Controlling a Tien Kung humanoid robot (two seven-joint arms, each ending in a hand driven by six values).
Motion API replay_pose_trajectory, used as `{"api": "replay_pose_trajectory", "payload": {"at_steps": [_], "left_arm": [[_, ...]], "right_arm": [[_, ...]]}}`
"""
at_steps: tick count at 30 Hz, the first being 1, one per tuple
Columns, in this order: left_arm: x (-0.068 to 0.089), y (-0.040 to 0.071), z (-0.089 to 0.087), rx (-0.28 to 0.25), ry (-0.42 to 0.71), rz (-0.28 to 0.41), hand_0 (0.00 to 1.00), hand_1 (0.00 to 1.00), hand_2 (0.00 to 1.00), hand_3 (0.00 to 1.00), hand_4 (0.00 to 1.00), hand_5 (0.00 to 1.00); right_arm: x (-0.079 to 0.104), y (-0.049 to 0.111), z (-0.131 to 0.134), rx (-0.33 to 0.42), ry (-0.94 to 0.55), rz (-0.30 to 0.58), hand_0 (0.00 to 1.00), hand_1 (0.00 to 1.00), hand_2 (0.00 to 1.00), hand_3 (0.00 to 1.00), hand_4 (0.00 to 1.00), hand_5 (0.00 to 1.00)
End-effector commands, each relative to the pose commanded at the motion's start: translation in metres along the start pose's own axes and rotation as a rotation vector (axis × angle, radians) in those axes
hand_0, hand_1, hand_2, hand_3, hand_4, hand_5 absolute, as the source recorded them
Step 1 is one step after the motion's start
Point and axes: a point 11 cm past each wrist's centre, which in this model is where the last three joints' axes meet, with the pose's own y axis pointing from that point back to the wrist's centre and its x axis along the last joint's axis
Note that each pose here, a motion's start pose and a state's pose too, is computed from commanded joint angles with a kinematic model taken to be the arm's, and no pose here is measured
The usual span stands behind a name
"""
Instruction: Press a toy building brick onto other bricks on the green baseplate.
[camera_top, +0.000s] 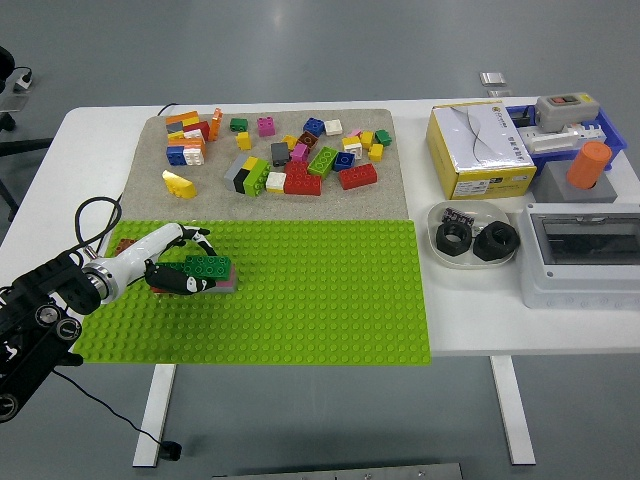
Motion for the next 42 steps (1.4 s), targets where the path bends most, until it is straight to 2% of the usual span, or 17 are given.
{"api": "replay_pose_trajectory", "payload": {"at_steps": [25,26,31,32,42], "left_arm": [[0.0008,0.0012,-0.0013,0.009,-0.011,-0.009,0.955,0.968,0.952,0.586,0.609,0.002],[0.001,0.0014,-0.0013,0.009,-0.012,-0.01,0.957,0.972,0.957,0.605,0.643,0.002],[0.0008,0.0017,-0.0017,0.013,-0.017,-0.016,0.957,0.972,0.957,0.605,0.643,0.002],[0.0007,0.0018,-0.0018,0.014,-0.018,-0.017,0.957,0.976,0.963,0.619,0.679,0.002],[-0.0016,0.0018,-0.0029,0.024,-0.026,-0.037,0.959,0.977,0.969,0.625,0.691,0.002]], "right_arm": [[0.0002,-0.0001,0.0017,-0.004,-0.001,0.0,0.689,0.658,0.631,0.869,0.632,0.998],[0.0002,-0.0001,0.0016,-0.003,-0.001,0.0,0.689,0.658,0.631,0.869,0.632,0.998],[0.0001,0.0,0.0013,-0.003,-0.002,-0.001,0.689,0.658,0.631,0.869,0.632,0.998],[0.0001,0.0,0.0012,-0.002,-0.002,-0.001,0.689,0.658,0.631,0.869,0.631,0.998],[0.0001,0.0001,0.0,0.0,-0.002,-0.001,0.689,0.658,0.631,0.868,0.631,0.998]]}}
